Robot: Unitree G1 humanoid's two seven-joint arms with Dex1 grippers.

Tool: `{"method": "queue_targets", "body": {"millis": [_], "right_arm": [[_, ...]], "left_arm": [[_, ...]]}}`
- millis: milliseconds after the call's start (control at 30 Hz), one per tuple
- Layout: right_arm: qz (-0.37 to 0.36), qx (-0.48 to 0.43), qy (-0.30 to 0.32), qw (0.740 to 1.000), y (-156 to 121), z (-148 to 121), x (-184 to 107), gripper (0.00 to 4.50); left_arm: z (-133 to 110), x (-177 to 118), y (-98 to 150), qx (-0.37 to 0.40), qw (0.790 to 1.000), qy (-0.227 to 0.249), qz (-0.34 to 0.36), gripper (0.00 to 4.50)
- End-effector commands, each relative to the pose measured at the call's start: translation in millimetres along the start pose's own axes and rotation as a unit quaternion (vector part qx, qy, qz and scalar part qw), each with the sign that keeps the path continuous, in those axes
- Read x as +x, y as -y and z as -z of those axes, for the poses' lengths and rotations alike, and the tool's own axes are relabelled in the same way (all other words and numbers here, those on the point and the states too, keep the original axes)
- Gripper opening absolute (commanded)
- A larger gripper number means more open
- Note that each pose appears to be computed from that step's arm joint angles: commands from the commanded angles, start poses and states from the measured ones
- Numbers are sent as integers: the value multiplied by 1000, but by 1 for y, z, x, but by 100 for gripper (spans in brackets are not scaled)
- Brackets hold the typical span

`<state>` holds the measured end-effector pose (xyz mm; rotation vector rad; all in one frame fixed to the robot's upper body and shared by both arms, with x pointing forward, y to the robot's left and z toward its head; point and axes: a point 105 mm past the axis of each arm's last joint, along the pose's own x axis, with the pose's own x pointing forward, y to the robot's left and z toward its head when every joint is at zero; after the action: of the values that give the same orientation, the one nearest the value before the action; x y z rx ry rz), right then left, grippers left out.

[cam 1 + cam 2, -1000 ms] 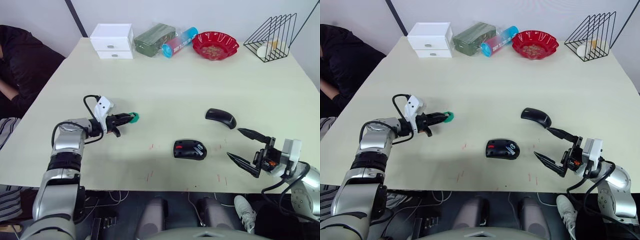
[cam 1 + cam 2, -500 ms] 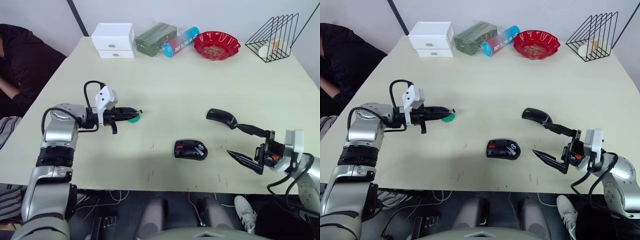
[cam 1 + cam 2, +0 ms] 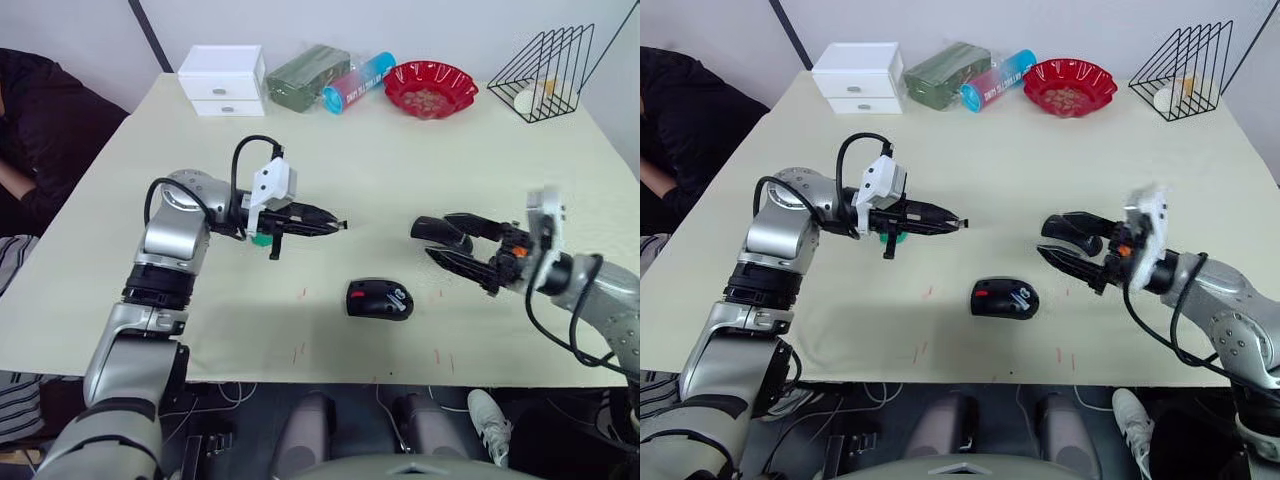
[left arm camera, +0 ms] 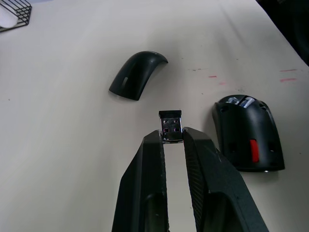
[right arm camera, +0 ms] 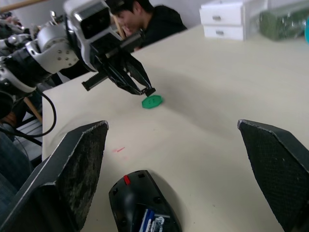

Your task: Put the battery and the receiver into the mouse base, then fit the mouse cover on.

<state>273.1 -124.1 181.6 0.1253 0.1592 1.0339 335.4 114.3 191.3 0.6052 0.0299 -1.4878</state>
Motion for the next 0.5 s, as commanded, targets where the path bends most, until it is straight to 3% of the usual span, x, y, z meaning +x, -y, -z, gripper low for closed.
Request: {"method": "queue_targets", "body": {"millis": [33,233,333,500], "right_arm": [[-36,153,-46,986,-13,2,12,450],[-59,314,-30,947,-17,-13,23,450],[-54,340,-26,939,-15,-18,29,450],[-48,367,-14,929,-11,-20,43,221]], "left_arm": [[-24,13,-1,76,997,10,20,6],[-32,23,5,97,994,19,45,6],[-34,26,6,101,993,20,51,6],[-37,31,7,106,992,28,61,6]]}}
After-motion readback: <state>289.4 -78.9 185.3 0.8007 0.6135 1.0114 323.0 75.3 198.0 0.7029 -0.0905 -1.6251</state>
